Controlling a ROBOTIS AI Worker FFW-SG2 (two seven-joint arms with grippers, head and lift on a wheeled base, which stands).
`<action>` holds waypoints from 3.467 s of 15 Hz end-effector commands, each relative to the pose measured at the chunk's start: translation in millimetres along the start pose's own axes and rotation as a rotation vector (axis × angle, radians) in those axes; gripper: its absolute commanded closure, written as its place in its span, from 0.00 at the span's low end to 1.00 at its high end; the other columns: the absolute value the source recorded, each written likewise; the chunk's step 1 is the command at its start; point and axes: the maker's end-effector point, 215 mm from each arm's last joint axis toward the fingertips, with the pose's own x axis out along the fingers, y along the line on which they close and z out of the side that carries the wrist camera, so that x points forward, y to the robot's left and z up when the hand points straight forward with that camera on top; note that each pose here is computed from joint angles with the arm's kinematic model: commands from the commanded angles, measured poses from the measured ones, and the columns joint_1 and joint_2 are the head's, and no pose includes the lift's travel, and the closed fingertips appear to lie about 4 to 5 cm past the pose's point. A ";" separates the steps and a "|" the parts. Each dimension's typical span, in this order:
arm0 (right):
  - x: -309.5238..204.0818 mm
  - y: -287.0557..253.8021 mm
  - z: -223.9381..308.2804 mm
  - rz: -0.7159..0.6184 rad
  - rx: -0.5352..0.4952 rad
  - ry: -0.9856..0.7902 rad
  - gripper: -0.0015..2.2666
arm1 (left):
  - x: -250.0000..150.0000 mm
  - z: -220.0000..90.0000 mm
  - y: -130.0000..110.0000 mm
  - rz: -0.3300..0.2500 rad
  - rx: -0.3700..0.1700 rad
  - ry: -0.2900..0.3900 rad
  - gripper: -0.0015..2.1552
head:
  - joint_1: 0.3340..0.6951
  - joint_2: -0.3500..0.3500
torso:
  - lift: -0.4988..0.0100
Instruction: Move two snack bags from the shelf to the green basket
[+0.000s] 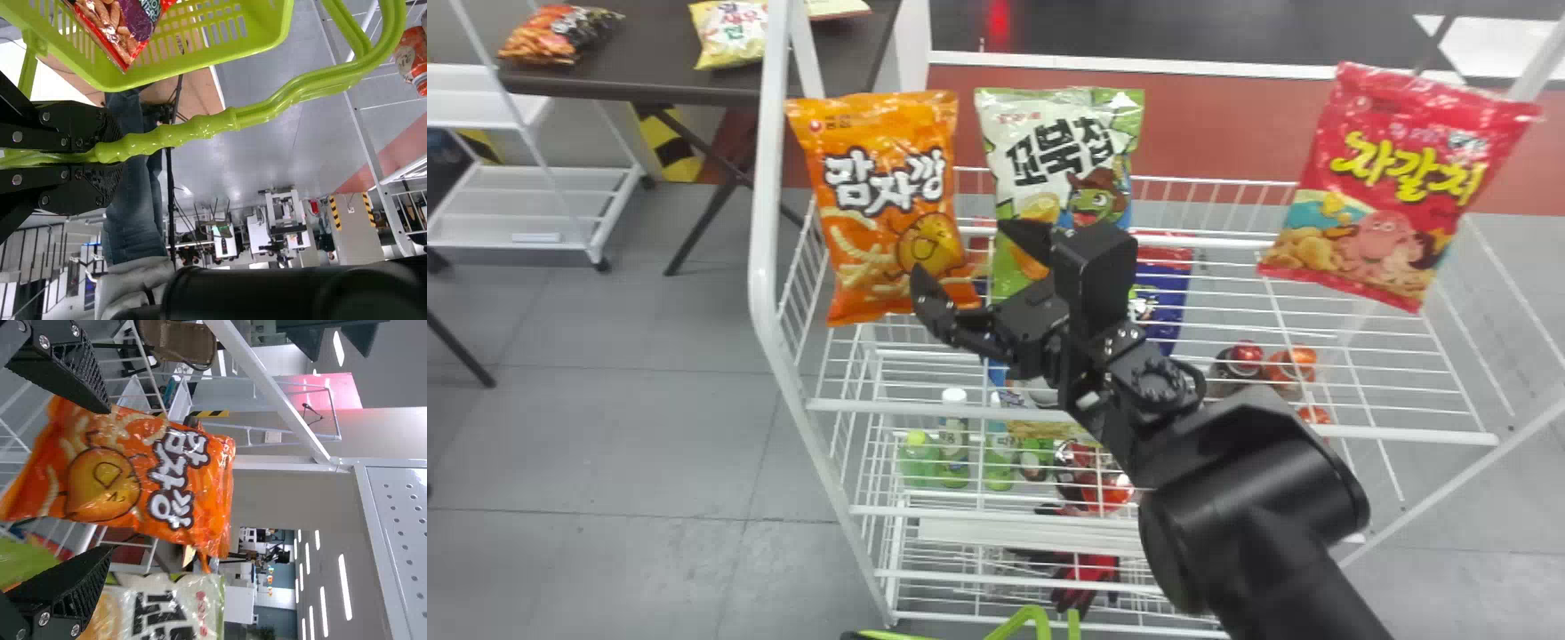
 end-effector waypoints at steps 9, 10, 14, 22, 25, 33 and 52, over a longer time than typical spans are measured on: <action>76.1 -34.6 -2.1 0.054 0.047 0.015 0.13 | -4.2 8.8 3.9 0.006 0.027 -0.016 0.99 | 1.00 0.56 | 0.95; 76.5 -28.2 -10.7 0.096 0.064 0.049 0.19 | -4.6 9.5 4.6 0.007 0.029 -0.016 0.99 | 1.00 0.56 | 0.95; 74.7 -15.0 -42.1 0.150 0.104 0.181 0.53 | -3.7 16.1 5.2 -0.001 0.040 -0.021 0.99 | 1.00 0.59 | 0.95; 55.8 25.3 -17.5 0.181 0.146 0.145 0.99 | -5.5 17.1 2.9 -0.003 0.046 -0.027 0.99 | 1.00 0.62 | 0.95; 37.9 50.6 15.6 0.217 0.222 0.112 0.99 | -7.1 17.8 1.2 0.000 0.052 -0.031 0.99 | 1.00 0.66 | 0.95; -70.2 -6.8 36.5 0.109 0.233 0.097 0.99 | -12.0 20.5 -10.0 0.010 0.075 -0.040 0.99 | 1.00 0.58 | 0.95; -374.3 36.1 -132.3 0.094 0.637 0.870 0.99 | -20.2 44.5 -9.7 0.024 0.112 -0.068 0.99 | 1.00 0.00 | 0.95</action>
